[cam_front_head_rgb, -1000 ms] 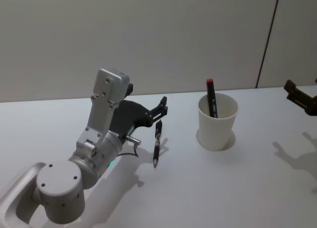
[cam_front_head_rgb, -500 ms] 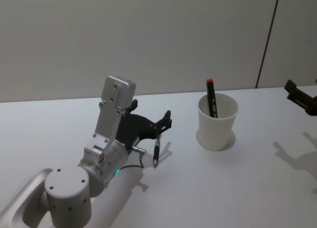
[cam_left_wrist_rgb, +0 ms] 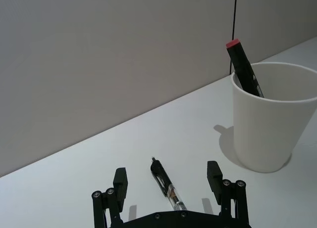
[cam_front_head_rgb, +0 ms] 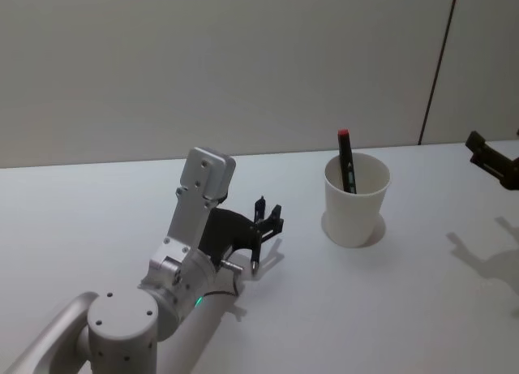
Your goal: Place the pen into the pen holder.
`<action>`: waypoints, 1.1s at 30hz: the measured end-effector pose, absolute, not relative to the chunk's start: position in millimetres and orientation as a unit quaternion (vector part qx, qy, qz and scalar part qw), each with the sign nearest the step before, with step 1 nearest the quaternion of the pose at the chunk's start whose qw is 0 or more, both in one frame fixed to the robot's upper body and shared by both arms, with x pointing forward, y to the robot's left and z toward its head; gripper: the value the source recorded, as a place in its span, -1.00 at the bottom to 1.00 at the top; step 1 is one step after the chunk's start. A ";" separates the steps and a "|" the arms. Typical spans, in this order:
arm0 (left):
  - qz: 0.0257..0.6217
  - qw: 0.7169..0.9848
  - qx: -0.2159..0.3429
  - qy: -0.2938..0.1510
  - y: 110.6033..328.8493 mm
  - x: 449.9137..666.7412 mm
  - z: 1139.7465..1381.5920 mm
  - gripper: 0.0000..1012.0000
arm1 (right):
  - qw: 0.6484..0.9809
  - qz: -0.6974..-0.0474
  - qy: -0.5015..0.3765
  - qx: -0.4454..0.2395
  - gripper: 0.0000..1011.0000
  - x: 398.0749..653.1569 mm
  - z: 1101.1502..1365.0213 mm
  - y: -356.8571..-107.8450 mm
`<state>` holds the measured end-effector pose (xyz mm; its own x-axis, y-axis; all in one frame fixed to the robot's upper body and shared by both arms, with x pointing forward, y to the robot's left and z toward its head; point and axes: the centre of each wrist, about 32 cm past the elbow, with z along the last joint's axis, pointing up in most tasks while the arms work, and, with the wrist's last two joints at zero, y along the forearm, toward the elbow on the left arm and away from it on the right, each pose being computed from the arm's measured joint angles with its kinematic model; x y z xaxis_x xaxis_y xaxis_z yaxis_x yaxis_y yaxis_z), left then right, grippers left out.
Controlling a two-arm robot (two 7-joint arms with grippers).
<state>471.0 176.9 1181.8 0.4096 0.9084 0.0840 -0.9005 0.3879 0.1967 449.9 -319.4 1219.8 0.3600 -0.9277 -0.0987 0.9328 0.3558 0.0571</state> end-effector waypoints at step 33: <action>0.529 0.837 0.136 0.027 175.4 460.6 1159.9 0.98 | 0.823 -0.565 0.025 0.052 0.98 449.9 1219.8 -319.4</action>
<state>460.6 175.4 1159.9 0.4392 0.8930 0.0985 -0.8784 0.4038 0.2556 449.9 -319.4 1219.8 0.3600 -0.9277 -0.0987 0.9328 0.3559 0.0572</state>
